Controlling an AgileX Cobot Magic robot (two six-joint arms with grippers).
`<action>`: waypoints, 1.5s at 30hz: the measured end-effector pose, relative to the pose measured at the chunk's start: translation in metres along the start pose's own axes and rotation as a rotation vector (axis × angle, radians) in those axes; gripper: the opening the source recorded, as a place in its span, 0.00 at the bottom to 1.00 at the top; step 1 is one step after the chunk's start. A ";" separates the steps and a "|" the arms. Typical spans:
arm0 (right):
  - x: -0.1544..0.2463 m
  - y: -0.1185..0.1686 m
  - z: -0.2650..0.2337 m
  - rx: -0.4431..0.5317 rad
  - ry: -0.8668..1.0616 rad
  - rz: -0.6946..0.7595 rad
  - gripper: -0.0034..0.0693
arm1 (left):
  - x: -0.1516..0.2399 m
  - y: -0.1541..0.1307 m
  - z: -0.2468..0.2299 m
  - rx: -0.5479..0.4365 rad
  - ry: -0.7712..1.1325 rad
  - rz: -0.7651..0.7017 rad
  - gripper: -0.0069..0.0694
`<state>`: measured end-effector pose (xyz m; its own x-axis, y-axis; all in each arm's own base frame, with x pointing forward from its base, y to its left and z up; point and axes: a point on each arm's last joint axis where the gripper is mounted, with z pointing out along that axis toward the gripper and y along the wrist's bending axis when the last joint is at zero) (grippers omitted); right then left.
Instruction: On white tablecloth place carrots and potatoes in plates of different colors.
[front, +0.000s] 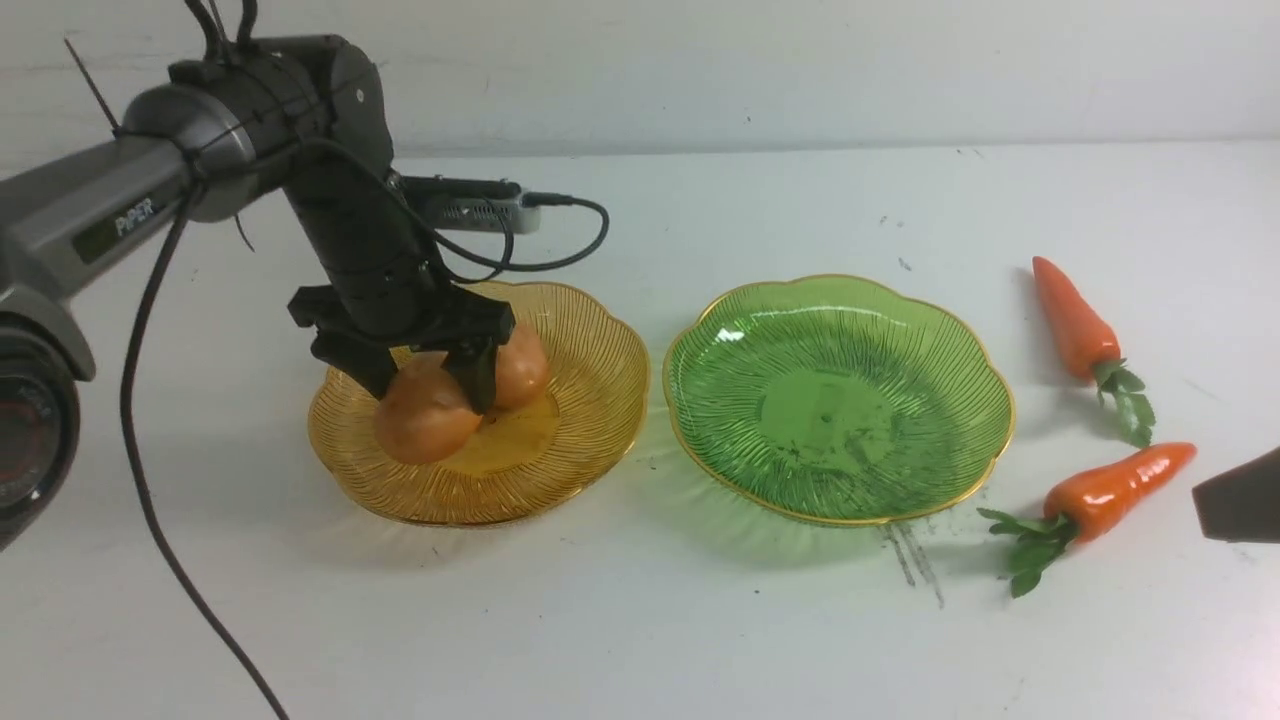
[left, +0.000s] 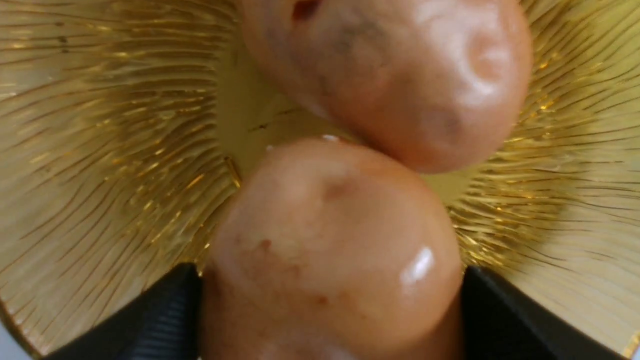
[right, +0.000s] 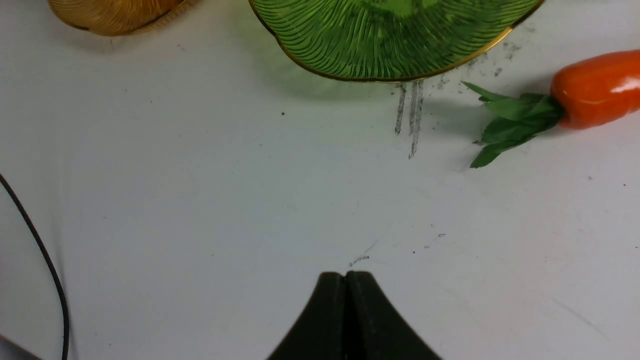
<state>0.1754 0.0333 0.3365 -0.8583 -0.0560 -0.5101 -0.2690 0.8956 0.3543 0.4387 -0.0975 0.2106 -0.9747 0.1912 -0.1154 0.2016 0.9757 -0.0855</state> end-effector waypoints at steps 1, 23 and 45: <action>0.000 0.000 0.000 0.000 0.000 -0.005 0.03 | 0.000 0.001 0.003 -0.010 0.006 -0.011 0.88; -0.021 -0.012 -0.007 0.146 -0.004 0.152 0.03 | 0.007 0.003 -0.059 -0.080 -0.137 -0.048 0.43; -0.107 -0.121 0.134 0.412 0.279 0.431 0.41 | 0.210 -0.006 -0.208 -0.108 -0.404 0.017 0.09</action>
<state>0.3588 -0.0101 0.2433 -0.9477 0.2832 -0.1476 0.2662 0.9558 0.1246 0.2128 -0.0410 0.3926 -0.8508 0.1707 -0.4971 0.1848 0.9826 0.0212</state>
